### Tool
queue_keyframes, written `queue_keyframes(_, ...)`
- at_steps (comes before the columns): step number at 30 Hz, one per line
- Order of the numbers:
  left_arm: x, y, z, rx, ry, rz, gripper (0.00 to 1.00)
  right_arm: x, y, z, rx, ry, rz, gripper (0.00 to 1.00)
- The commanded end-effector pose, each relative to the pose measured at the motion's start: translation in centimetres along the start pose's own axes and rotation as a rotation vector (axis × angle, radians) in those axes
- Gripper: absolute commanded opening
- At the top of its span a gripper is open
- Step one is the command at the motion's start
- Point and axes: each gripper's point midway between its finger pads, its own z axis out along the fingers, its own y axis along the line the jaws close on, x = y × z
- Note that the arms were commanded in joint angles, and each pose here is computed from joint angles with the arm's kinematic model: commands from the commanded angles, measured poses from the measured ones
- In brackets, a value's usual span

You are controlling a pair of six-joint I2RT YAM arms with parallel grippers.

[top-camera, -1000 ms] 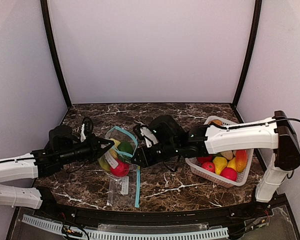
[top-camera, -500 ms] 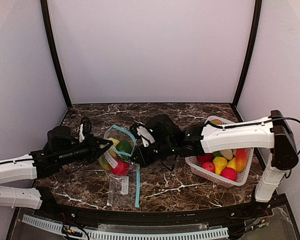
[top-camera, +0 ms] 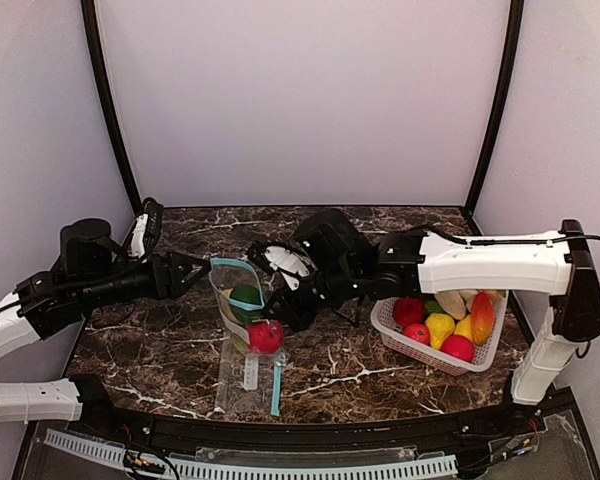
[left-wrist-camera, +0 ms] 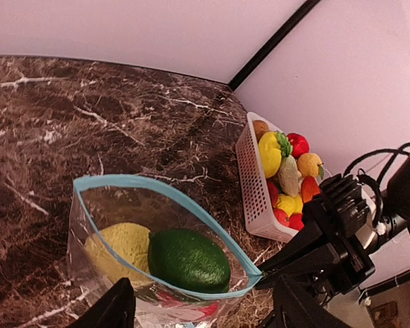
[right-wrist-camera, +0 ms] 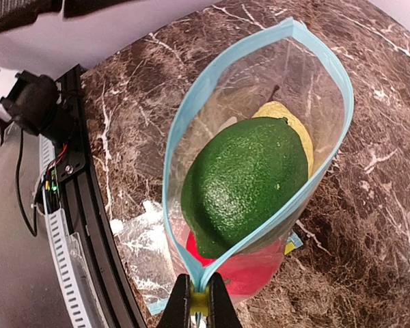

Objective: Place the food in the zip-top bag and seal the zipper
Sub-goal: Pass from the left arm to the right

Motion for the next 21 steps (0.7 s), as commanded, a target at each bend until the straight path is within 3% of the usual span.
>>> queue_keyframes(1,0.5,-3.3,-1.0,0.143,0.107,0.433,0.74,-1.5,3.0,-2.5,-0.073,-0.024,-0.143,0.0)
queue_keyframes(4,1.5,-5.9,-0.4,0.307,0.176,0.613,0.76,-1.1,2.7,-2.7,-0.054,-0.012,-0.167,0.0)
queue_keyframes(8,2.8,-7.8,0.8,0.467,0.221,0.707,0.77,-0.9,2.8,-3.1,-0.063,-0.012,-0.185,0.0)
queue_keyframes(16,4.1,-10.0,2.3,0.696,0.161,0.795,0.76,0.2,2.8,-3.7,-0.082,-0.041,-0.207,0.0)
queue_keyframes(21,5.1,-10.2,2.9,0.743,0.242,0.773,0.66,0.4,2.4,-3.7,-0.077,-0.042,-0.194,0.0)
